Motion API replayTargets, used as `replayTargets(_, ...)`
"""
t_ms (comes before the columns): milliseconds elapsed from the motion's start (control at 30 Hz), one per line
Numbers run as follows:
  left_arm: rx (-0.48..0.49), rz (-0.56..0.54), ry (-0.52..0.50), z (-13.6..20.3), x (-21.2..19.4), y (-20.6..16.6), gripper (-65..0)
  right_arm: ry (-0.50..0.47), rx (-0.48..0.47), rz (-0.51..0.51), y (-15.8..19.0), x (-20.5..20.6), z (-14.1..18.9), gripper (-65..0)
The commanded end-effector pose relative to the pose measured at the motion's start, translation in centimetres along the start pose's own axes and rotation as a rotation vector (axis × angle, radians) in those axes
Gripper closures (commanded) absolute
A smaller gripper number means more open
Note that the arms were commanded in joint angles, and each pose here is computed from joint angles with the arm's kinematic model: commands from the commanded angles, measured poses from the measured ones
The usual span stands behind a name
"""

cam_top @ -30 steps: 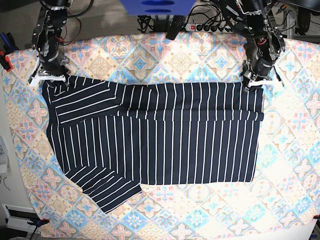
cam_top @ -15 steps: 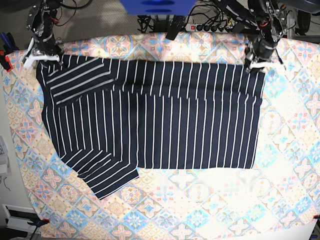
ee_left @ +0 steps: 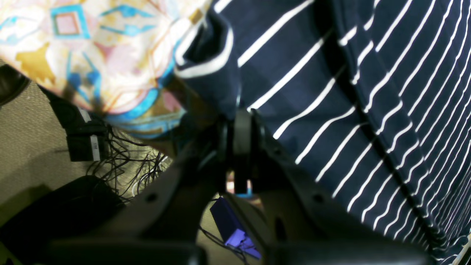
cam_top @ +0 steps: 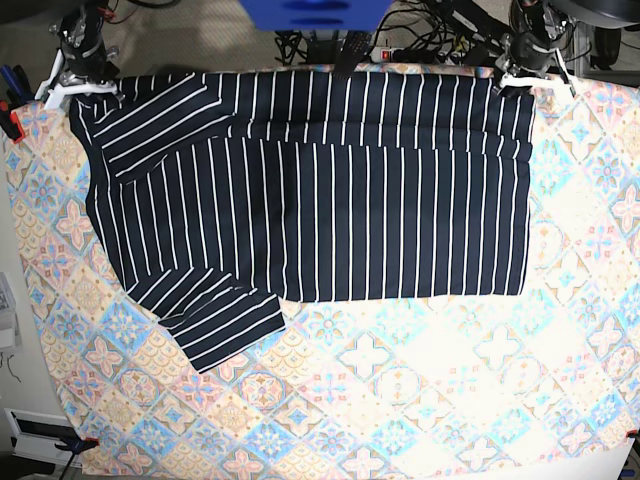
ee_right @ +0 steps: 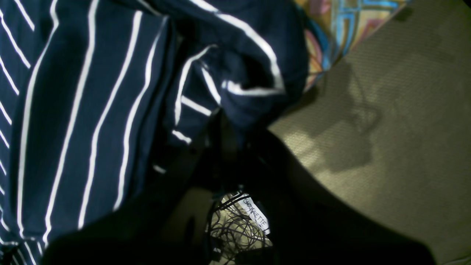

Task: Fold the T-shirt properly
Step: 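Drag the shirt with both grippers toward the arms' base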

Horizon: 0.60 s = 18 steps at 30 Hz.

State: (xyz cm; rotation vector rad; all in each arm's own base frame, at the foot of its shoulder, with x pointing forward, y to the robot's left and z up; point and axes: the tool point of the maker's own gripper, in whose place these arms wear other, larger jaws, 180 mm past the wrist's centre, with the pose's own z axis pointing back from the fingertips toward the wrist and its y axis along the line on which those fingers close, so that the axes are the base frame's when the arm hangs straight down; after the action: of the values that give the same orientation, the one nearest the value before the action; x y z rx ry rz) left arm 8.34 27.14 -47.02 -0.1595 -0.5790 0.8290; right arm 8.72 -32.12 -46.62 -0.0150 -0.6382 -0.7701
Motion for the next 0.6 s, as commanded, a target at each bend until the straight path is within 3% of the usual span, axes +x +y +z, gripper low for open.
replayTargets(0, 0.031, -0.016, -0.010, 0.5, 0.4, 0.9, 0.0, -0.040, -0.010, 0.022, -0.5, 1.3, 0.4, 0.0)
replayTargets(267, 0.027, -0.017, 0.007, 0.5, 0.1, 0.8, -0.9, -0.041, -0.011, 0.024, -0.5, 1.3, 0.4, -0.8)
replayTargets(400, 0.026, -0.014, 0.059, 0.5, -0.7, 0.7, -12.3, -0.047, -0.007, 0.022, -0.3, 1.6, 0.3, -5.9)
replayTargets(567, 0.029, -0.014, 0.068, 0.6, -1.0, 0.8, -19.1, -0.056, -0.016, 0.025, -0.5, 1.8, 0.3, -7.2)
